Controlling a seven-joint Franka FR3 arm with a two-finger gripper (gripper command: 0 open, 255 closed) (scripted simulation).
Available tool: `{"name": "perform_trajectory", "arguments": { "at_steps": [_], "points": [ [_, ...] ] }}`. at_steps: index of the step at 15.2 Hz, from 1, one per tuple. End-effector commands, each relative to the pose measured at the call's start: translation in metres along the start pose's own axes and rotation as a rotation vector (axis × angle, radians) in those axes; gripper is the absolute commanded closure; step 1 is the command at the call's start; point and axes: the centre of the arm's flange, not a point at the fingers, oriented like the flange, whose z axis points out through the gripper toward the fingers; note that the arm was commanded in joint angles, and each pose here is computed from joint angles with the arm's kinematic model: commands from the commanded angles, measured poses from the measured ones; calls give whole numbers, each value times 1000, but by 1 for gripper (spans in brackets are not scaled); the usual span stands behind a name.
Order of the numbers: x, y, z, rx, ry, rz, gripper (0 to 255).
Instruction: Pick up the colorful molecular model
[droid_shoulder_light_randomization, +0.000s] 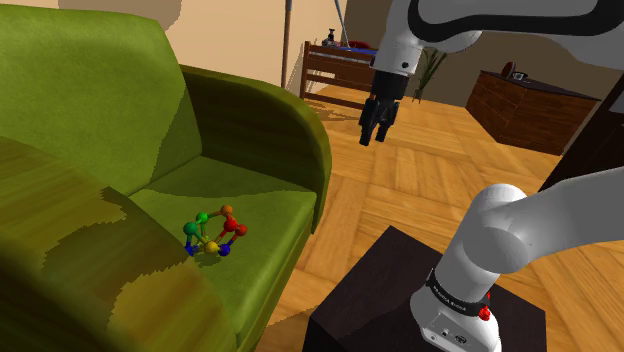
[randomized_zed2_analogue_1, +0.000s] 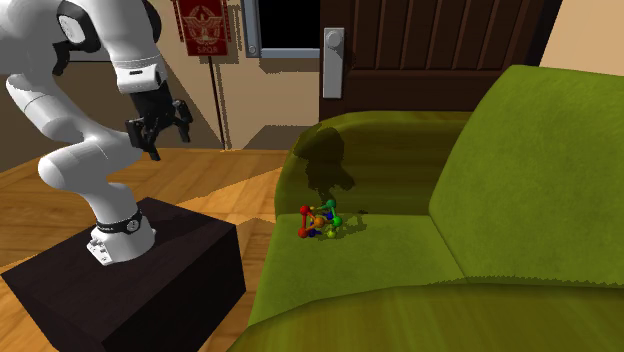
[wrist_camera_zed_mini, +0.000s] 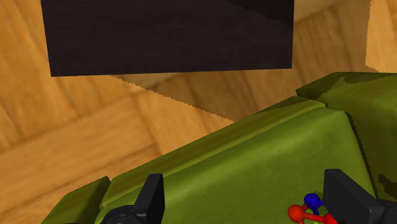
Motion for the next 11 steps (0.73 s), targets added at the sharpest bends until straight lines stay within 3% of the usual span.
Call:
{"name": "perform_trajectory", "arguments": {
  "at_steps": [1, 11],
  "points": [
    [0, 0, 0, 0, 0, 0, 0],
    [75, -60, 85, -9, 44, 14, 0]
  ]
}}
